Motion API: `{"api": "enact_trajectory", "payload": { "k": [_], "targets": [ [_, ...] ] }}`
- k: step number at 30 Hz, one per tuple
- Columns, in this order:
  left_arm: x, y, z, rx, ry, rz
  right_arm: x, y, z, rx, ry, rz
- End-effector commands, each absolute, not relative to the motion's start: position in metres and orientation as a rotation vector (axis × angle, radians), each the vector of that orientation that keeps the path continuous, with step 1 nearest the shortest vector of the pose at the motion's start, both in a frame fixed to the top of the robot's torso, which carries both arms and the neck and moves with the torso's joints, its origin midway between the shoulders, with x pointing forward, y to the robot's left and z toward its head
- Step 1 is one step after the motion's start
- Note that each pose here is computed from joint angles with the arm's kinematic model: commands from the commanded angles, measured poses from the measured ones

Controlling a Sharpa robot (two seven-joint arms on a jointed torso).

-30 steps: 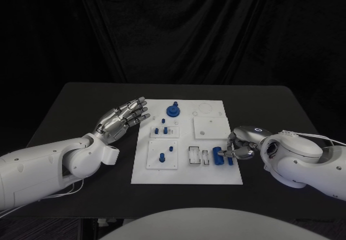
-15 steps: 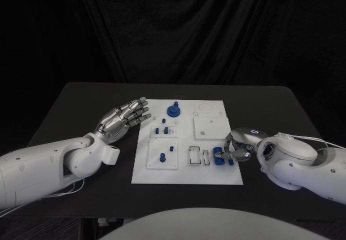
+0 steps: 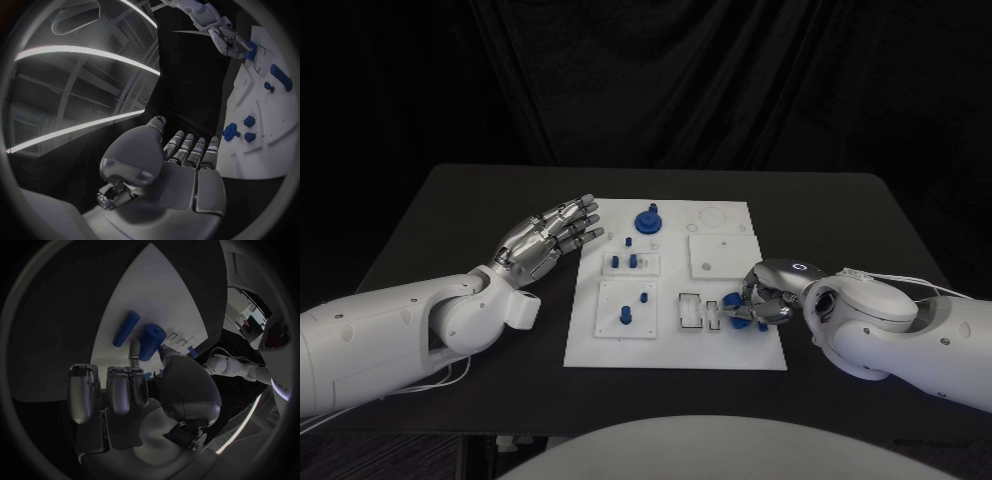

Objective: Assemble the parts on the task board

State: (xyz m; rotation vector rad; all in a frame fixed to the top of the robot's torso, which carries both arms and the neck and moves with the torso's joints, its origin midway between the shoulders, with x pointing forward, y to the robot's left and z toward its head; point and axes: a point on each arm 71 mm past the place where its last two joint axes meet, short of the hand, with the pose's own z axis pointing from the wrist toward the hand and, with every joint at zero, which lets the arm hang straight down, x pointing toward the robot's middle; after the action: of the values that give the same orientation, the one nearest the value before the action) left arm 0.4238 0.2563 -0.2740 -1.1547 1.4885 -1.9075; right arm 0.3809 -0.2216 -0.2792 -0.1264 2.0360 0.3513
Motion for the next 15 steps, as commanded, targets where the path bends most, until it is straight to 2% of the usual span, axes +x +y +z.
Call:
{"api": "enact_trajectory", "payload": {
  "k": [1, 15],
  "targets": [
    [0.423, 0.255, -0.273, -1.151, 1.472, -1.939, 0.382, -0.222, -0.282, -0.123, 2.030, 0.328],
    [0.421, 0.256, -0.277, -1.162, 1.485, -1.939, 0.381, -0.220, -0.296, -0.117, 2.092, 0.263]
  ]
}}
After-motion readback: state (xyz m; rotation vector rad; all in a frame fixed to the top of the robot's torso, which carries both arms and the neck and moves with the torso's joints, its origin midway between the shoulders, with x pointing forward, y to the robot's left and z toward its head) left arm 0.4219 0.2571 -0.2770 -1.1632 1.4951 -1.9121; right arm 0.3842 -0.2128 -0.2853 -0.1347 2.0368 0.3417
